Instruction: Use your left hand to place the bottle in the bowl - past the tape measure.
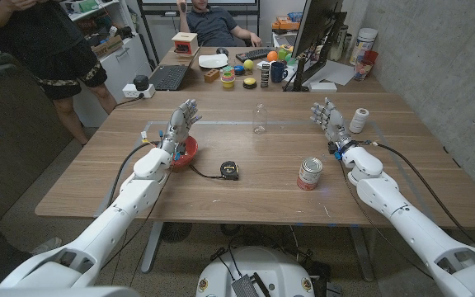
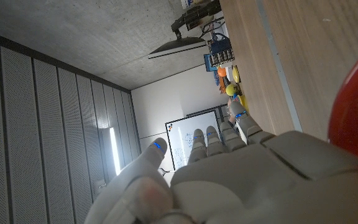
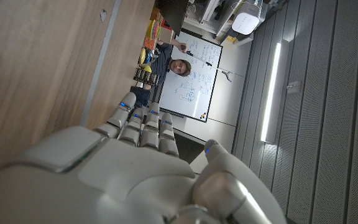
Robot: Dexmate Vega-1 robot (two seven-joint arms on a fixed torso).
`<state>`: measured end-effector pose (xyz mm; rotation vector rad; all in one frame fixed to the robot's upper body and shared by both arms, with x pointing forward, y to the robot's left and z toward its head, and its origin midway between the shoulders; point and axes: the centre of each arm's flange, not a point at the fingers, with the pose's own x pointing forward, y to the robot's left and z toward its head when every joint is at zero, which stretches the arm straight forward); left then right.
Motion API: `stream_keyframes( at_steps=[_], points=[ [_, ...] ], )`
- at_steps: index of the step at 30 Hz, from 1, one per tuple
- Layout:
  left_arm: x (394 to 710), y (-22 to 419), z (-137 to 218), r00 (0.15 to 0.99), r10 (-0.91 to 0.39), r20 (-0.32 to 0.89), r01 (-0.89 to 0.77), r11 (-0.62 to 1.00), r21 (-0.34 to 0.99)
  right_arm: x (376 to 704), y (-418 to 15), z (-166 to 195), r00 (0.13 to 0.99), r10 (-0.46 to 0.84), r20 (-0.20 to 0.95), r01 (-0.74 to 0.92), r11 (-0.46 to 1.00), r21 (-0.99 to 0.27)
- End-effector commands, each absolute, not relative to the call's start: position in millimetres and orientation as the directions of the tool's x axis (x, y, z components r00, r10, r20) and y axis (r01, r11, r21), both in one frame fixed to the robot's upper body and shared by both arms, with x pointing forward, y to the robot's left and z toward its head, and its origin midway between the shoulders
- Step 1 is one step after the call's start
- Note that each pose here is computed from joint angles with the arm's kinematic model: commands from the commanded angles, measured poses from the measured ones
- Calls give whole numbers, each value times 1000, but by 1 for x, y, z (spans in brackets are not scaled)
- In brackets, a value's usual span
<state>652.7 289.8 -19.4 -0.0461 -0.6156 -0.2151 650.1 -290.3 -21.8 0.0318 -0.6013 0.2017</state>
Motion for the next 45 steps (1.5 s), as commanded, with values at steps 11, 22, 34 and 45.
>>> stream_keyframes(
  at_steps=[11, 22, 34, 45],
  points=[
    [652, 290, -13, 790, -198, 580, 217, 975, 38, 650, -294, -23, 810, 177, 559, -191, 981, -33],
    [655, 287, -8, 788, -205, 581, 215, 975, 52, 651, -296, -23, 809, 173, 561, -188, 982, -31],
    [659, 271, 11, 785, -253, 566, 193, 967, 165, 646, -293, -22, 792, 208, 574, -215, 975, -58],
    [660, 253, 29, 777, -290, 559, 184, 953, 239, 640, -297, -24, 784, 219, 581, -219, 973, -71]
  ],
)
